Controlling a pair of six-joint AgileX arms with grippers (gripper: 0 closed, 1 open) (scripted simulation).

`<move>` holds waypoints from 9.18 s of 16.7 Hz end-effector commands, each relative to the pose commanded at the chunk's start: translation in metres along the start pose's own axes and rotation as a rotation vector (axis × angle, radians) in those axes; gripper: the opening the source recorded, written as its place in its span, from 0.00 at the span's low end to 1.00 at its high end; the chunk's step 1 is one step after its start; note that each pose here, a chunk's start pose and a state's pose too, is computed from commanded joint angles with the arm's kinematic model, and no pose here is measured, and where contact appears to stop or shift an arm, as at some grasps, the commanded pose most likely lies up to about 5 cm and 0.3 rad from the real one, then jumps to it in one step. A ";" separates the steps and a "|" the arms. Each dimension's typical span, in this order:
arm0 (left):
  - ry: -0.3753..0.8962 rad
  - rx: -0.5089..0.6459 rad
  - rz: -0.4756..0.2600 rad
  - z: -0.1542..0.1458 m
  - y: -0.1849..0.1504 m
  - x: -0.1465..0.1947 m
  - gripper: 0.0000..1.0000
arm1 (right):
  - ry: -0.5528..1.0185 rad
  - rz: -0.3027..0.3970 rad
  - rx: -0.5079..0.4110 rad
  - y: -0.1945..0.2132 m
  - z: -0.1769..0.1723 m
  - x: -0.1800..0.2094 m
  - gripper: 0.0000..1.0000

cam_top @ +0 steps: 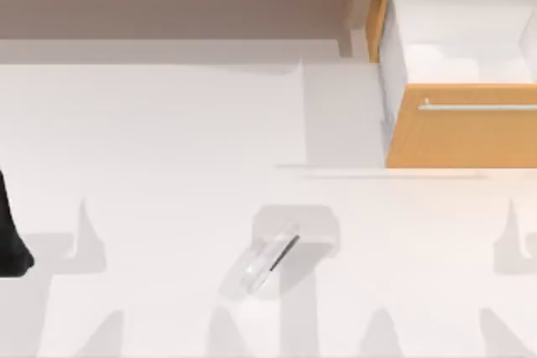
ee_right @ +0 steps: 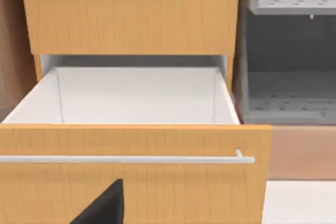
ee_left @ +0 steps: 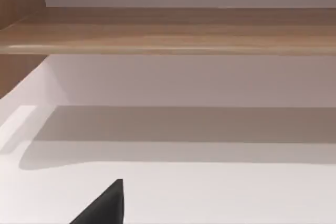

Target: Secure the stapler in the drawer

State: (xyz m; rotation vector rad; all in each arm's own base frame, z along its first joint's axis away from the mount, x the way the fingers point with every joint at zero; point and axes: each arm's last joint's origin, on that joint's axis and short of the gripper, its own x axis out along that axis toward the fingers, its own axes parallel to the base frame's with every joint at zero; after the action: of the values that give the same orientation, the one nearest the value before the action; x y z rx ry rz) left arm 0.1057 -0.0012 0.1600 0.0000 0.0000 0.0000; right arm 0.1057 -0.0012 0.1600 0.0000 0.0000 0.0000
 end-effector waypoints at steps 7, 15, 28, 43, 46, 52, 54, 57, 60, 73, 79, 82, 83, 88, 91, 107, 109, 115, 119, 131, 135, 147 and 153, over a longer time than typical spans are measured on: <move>0.000 0.000 0.000 0.000 0.000 0.000 1.00 | 0.130 0.062 0.092 0.007 0.016 0.004 1.00; 0.000 0.000 0.000 0.000 0.000 0.000 1.00 | 0.758 0.126 0.384 0.053 0.062 0.054 1.00; 0.000 0.000 0.000 0.000 0.000 0.000 1.00 | 1.522 -0.408 0.488 0.266 0.031 0.166 1.00; 0.000 0.000 0.000 0.000 0.000 0.000 1.00 | 1.508 -0.513 0.515 0.332 -0.005 0.174 1.00; 0.000 0.000 0.000 0.000 0.000 0.000 1.00 | 1.505 -0.507 0.521 0.334 -0.031 0.174 1.00; 0.000 0.000 0.000 0.000 0.000 0.000 1.00 | 1.508 -0.511 0.517 0.333 -0.041 0.173 0.92; 0.000 0.000 0.000 0.000 0.000 0.000 1.00 | 1.508 -0.511 0.517 0.333 -0.041 0.173 0.77; 0.000 0.000 0.000 0.000 0.000 0.000 1.00 | 1.508 -0.511 0.517 0.333 -0.041 0.173 0.55; 0.000 0.000 0.000 0.000 0.000 0.000 1.00 | 1.508 -0.511 0.517 0.333 -0.041 0.173 0.32; 0.000 0.000 0.000 0.000 0.000 0.000 1.00 | 1.507 -0.513 0.520 0.332 -0.041 0.174 0.00; 0.000 0.000 0.000 0.000 0.000 0.000 1.00 | 1.507 -0.515 0.520 0.332 -0.014 0.174 0.00; 0.000 0.000 0.000 0.000 0.000 0.000 1.00 | 1.507 -0.513 0.520 0.332 -0.011 0.174 0.00; 0.000 0.000 0.000 0.000 0.000 0.000 1.00 | 1.508 -0.516 0.518 0.333 -0.013 0.174 0.00; 0.000 0.000 0.000 0.000 0.000 0.000 1.00 | 1.509 -0.423 0.524 0.325 0.011 0.190 0.00; 0.000 0.000 0.000 0.000 0.000 0.000 1.00 | 1.495 -0.271 0.499 0.313 0.044 0.216 0.00; 0.000 0.000 0.000 0.000 0.000 0.000 1.00 | 1.226 0.355 -0.037 0.185 0.148 0.322 0.00; 0.000 0.000 0.000 0.000 0.000 0.000 1.00 | 1.257 0.327 -0.047 0.164 0.139 0.330 0.00; 0.000 0.000 0.000 0.000 0.000 0.000 1.00 | 1.398 0.121 0.000 0.086 0.077 0.363 0.00; 0.000 0.000 0.000 0.000 0.000 0.000 1.00 | 1.538 0.018 0.022 0.068 0.017 0.371 0.00; 0.000 0.000 0.000 0.000 0.000 0.000 1.00 | 1.552 0.002 0.025 0.070 0.003 0.372 0.00; 0.000 0.000 0.000 0.000 0.000 0.000 1.00 | 1.570 0.002 0.023 0.070 -0.006 0.371 0.00; 0.000 0.000 0.000 0.000 0.000 0.000 1.00 | 1.570 0.002 0.023 0.070 -0.006 0.371 0.68; 0.000 0.000 0.000 0.000 0.000 0.000 1.00 | 1.570 0.002 0.023 0.070 -0.006 0.371 1.00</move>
State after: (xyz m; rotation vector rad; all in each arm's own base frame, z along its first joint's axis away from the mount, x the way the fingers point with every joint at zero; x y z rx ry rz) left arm 0.1057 -0.0012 0.1600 0.0000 0.0000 0.0000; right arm 0.4767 0.0687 0.1541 0.0227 1.5702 0.0018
